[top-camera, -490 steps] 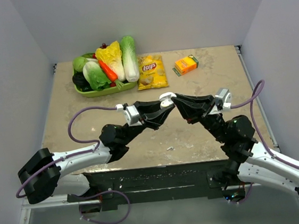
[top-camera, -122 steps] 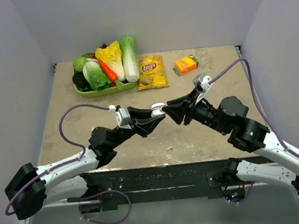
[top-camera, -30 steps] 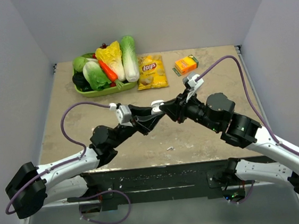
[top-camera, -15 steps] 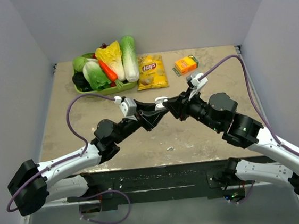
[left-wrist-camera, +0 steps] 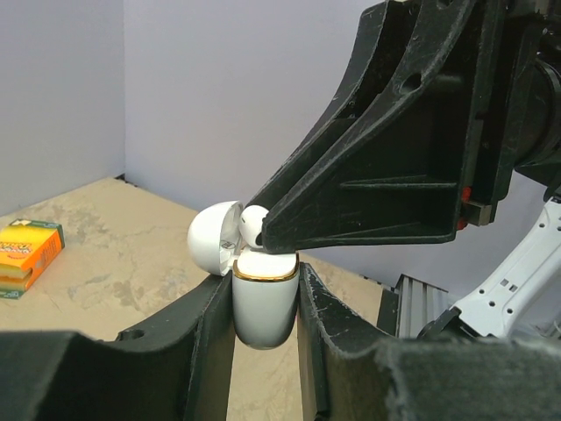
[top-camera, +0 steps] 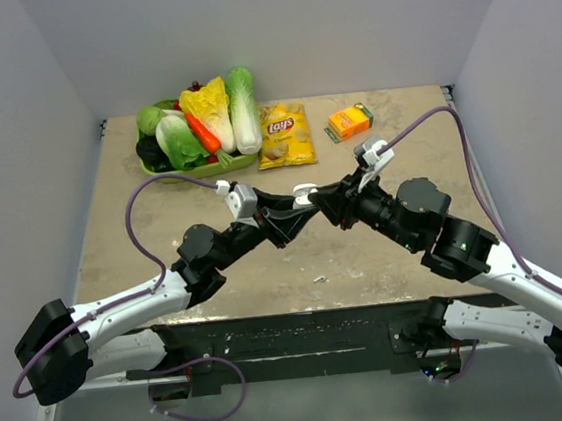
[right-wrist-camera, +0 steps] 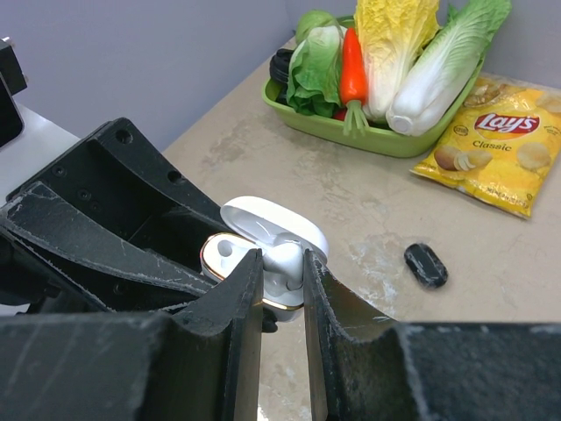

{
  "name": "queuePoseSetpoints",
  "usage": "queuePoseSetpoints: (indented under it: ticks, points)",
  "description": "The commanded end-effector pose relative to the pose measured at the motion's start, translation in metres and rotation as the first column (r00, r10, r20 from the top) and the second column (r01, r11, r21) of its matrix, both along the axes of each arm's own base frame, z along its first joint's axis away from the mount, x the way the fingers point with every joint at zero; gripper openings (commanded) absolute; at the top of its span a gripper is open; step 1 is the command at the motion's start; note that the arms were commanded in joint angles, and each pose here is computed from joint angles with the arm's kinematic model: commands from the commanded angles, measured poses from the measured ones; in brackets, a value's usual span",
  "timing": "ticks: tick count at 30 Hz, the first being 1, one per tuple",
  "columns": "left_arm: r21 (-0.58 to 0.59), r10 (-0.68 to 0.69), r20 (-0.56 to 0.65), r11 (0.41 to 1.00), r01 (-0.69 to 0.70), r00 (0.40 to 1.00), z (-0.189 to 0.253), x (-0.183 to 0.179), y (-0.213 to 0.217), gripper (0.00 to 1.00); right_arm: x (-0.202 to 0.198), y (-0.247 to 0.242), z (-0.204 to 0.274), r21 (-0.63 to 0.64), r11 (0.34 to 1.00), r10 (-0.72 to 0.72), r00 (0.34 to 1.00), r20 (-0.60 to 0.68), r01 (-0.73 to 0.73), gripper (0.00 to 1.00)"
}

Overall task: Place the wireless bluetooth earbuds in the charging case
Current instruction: Pick up the earbud from the charging case.

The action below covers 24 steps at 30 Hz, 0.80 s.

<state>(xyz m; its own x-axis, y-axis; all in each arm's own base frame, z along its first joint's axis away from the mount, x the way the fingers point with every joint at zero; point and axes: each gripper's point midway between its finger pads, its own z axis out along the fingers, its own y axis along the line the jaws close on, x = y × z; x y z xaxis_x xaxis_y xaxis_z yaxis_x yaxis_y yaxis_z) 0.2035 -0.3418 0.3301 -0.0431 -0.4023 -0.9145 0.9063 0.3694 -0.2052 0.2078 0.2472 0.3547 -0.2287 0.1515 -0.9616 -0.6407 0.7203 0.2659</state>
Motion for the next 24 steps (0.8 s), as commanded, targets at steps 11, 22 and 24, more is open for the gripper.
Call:
queuePoseSetpoints:
  ticks: [11, 22, 24]
  points:
    - [0.051, 0.061, -0.070, 0.997, -0.057, 0.996, -0.027, 0.013, 0.005, 0.00, 0.002, -0.025, 0.050, 0.145, 0.986, -0.100, 0.988, 0.117, 0.082, 0.00]
    - [0.022, 0.058, -0.044, 0.998, -0.057, 0.997, -0.030, 0.008, 0.011, 0.00, -0.003, -0.018, 0.052, 0.167, 0.985, -0.054, 0.991, 0.119, 0.033, 0.00]
    - [-0.002, 0.040, -0.005, 0.999, -0.040, 0.999, -0.027, 0.002, 0.012, 0.00, -0.006, -0.014, 0.055, 0.178, 0.984, -0.029, 0.991, 0.127, 0.006, 0.00]
